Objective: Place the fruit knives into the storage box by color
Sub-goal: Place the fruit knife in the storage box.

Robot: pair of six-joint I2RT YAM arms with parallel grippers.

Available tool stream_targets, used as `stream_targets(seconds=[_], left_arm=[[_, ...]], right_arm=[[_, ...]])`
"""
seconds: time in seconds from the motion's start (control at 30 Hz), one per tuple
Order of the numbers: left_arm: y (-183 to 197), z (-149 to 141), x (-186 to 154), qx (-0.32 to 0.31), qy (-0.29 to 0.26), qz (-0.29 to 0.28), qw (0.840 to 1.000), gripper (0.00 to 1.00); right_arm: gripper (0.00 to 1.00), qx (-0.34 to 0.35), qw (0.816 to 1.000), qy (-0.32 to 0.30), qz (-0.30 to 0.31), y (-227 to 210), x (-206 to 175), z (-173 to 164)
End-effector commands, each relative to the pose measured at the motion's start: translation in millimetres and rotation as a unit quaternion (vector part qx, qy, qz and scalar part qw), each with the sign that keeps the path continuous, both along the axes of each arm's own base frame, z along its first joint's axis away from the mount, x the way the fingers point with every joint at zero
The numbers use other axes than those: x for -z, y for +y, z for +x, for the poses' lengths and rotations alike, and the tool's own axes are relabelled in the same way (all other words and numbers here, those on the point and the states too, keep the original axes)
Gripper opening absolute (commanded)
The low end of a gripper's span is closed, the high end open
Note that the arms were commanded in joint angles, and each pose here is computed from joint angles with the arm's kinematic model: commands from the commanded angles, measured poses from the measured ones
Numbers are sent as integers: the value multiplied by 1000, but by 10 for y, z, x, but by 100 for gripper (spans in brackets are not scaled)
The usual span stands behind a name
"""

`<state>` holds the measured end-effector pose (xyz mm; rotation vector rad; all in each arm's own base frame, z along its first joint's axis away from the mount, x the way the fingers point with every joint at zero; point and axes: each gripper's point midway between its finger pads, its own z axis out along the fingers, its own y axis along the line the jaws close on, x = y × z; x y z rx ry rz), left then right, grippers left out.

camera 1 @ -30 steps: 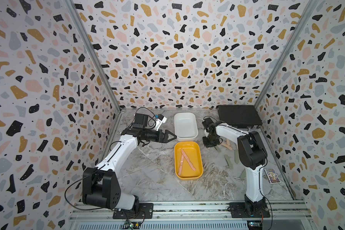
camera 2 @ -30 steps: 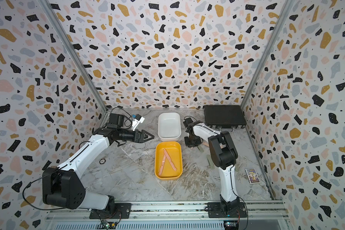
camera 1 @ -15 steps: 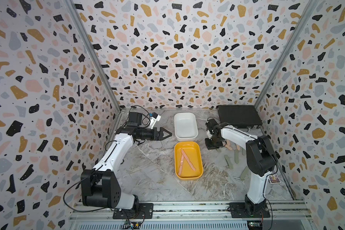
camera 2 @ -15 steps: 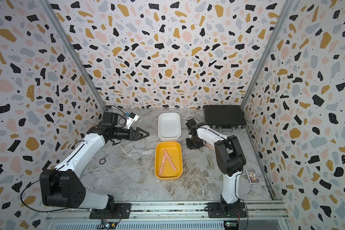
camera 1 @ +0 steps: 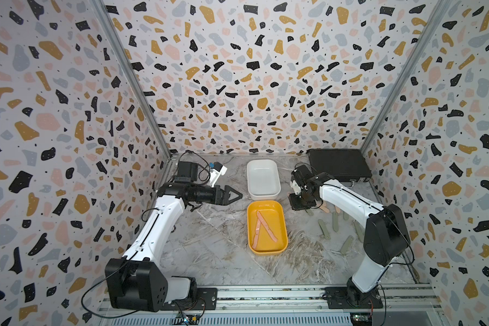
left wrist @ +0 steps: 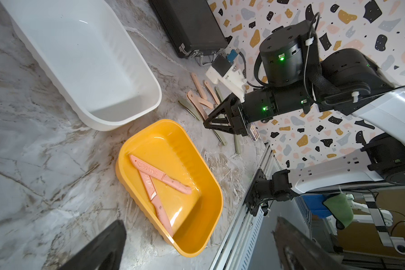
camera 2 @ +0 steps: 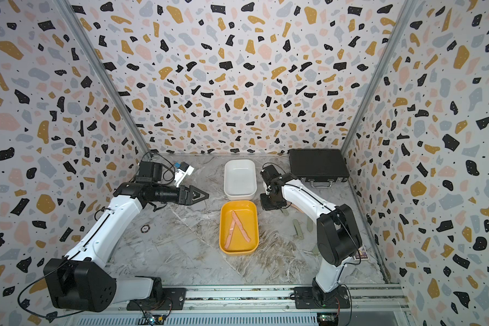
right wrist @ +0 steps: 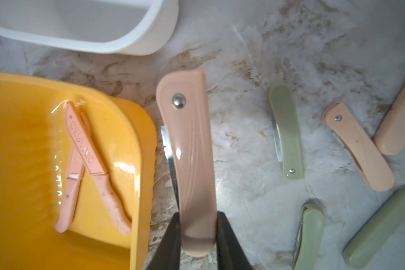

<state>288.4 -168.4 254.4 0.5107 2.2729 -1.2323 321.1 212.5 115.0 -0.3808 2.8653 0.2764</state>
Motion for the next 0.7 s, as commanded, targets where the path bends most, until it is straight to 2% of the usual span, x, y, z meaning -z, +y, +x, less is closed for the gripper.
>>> stream_targets(seconds=[0.0, 0.23, 0.67], left_arm=[[6, -130, 51, 14, 4, 0, 1000, 99], [19, -248, 240, 22, 29, 7, 999, 99], [34, -147, 566, 15, 52, 23, 998, 99]], right_arm=[[18, -7, 1000, -12, 7, 102, -251, -98], [18, -36, 999, -9, 15, 411, -249, -276], [18, -78, 996, 20, 29, 928, 62, -514]])
